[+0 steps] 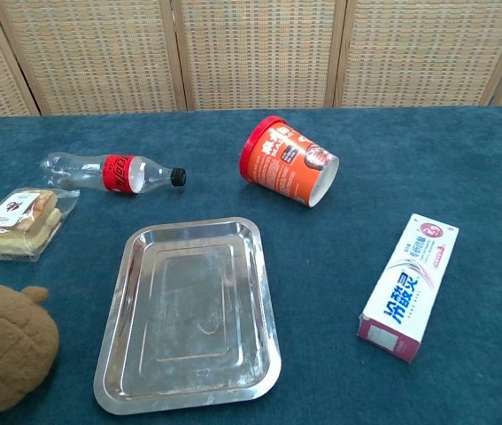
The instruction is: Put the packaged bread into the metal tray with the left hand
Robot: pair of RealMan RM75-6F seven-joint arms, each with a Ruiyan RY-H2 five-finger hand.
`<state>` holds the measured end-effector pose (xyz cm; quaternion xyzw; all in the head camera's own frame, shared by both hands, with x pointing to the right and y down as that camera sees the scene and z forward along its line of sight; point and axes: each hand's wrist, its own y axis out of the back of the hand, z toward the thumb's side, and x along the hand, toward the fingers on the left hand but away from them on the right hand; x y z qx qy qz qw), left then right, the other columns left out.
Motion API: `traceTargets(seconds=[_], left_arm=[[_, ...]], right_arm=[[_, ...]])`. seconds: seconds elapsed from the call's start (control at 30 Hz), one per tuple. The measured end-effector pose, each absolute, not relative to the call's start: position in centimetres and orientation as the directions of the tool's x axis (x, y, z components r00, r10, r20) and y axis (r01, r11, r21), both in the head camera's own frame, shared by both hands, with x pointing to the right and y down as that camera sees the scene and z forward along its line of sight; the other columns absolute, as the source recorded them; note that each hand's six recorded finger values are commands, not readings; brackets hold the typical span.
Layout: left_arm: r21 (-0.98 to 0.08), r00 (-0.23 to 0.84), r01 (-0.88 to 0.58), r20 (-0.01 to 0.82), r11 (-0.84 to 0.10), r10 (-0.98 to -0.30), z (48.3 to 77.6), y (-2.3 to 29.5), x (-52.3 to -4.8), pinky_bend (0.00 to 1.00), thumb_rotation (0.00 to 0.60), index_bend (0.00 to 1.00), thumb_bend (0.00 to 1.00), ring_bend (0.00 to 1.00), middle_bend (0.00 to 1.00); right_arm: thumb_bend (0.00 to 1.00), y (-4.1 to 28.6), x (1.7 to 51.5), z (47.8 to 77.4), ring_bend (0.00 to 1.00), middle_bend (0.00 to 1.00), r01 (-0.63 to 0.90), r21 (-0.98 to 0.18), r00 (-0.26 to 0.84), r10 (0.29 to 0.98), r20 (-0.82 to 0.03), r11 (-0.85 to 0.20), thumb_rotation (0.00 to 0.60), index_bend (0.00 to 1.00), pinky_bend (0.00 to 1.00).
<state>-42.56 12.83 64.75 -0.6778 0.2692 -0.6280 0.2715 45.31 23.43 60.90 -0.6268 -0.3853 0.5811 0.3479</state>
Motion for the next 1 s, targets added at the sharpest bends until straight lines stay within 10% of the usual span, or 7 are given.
traceTargets(seconds=[1.0], left_arm=[[-0.623,0.064,-0.042,0.779,-0.781,-0.624,71.7,10.4,-41.3,0.03,0.6,0.0,0.2,0.0,0.0]], right_arm=[[0.22,24.2,46.9,61.0,0.0,0.0,0.087,-0.882,-0.016,0.885,-0.466,-0.463,0.6,0.13,0.0]])
